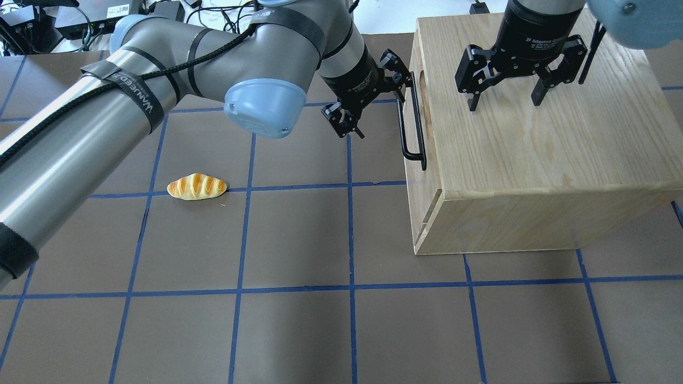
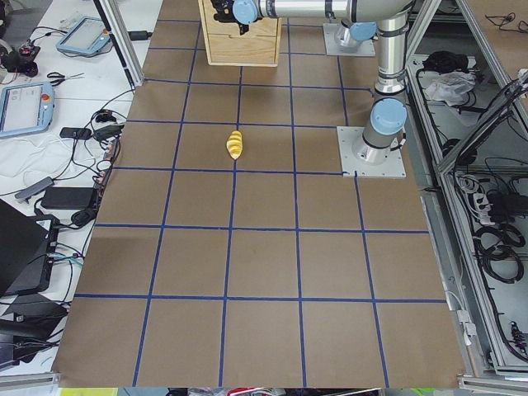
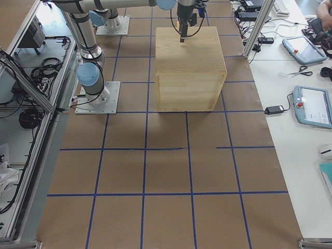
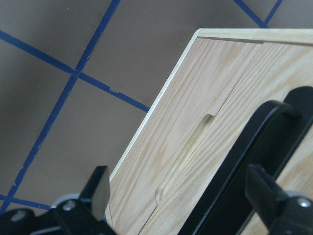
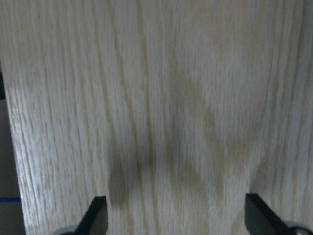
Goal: Open upper drawer
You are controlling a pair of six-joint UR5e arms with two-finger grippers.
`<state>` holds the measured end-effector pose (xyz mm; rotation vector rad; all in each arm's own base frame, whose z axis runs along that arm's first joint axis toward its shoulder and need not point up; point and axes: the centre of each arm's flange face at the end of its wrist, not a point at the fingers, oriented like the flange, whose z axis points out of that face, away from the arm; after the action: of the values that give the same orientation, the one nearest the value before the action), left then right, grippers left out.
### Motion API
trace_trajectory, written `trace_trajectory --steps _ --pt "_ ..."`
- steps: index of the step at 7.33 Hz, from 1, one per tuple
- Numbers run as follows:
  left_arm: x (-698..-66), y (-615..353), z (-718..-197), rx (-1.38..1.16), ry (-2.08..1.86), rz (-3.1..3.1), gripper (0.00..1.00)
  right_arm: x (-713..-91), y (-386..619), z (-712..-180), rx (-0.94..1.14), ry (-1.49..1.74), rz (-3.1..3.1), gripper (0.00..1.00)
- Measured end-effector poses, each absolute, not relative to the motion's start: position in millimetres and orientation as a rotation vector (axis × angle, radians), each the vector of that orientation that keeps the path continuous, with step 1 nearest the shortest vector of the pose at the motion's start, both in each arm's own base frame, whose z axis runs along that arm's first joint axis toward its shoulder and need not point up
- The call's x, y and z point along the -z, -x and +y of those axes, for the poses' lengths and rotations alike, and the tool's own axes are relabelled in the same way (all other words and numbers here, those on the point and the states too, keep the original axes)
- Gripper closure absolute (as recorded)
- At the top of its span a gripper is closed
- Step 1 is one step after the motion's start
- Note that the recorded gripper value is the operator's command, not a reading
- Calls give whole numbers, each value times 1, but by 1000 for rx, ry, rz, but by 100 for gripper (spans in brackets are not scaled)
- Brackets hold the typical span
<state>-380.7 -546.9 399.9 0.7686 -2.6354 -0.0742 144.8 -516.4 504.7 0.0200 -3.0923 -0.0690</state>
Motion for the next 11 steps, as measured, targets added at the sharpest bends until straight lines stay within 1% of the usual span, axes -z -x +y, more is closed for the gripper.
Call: trace_trajectory --steps 6,11 --pt "-387 386 -543 136 -757 -2617 0 -505 -145 -517 68 -20 -3092 0" --pt "-381 386 -540 85 -635 -2695 0 -505 -145 -516 68 -22 -3092 0"
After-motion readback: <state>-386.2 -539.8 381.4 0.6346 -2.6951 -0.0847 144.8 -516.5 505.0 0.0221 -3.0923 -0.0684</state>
